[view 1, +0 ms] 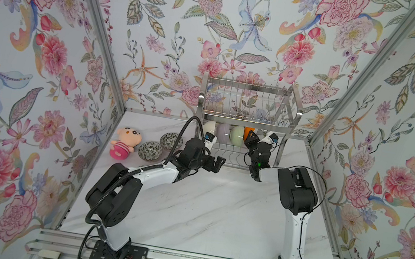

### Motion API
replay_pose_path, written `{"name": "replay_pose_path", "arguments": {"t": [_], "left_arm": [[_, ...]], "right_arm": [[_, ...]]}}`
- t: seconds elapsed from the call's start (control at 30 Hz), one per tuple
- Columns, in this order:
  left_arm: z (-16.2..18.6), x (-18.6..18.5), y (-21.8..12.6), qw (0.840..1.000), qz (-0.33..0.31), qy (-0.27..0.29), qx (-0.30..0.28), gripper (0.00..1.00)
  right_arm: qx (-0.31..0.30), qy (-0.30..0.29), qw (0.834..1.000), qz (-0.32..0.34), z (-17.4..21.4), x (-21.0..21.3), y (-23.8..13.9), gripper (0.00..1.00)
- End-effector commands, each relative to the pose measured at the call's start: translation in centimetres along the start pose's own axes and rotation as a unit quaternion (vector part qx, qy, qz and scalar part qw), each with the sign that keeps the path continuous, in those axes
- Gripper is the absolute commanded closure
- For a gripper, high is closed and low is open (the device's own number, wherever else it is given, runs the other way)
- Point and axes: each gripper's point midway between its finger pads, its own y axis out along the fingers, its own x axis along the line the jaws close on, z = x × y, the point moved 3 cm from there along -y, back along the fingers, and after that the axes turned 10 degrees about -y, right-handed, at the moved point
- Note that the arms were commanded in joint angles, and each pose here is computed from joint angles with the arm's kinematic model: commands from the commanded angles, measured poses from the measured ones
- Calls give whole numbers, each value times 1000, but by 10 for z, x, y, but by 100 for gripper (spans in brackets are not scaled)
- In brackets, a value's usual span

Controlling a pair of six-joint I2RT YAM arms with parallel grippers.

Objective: Load the bowls into the dish rack

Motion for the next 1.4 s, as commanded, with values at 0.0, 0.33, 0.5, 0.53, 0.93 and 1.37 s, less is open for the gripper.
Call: {"name": "replay_pose_path", "arguments": {"t": [0.0,0.33,0.5,0.53,0.93,1.37], "left_arm": [[0,2,-3,1000,8,1,-1,1],[-2,2,-4,1000,7,-1,-4,0],[-1,1,-5,1000,8,-1,-3,1],[-1,2,-5,1000,7,-2,-2,1],[-2,-2,-6,1000,9,-8,-1,1],[-2,-5,-12,1000,3,-12,1,1]], "right_arm": [[24,-17,998,53,11,-27,-7,74],[22,-21,998,47,8,-21,-10,68],[20,-23,998,48,7,-19,-13,67],[21,-23,998,47,7,-18,-13,67],[14,-33,998,49,-3,-13,-19,61],[5,-31,998,47,-12,-3,-30,53]]}}
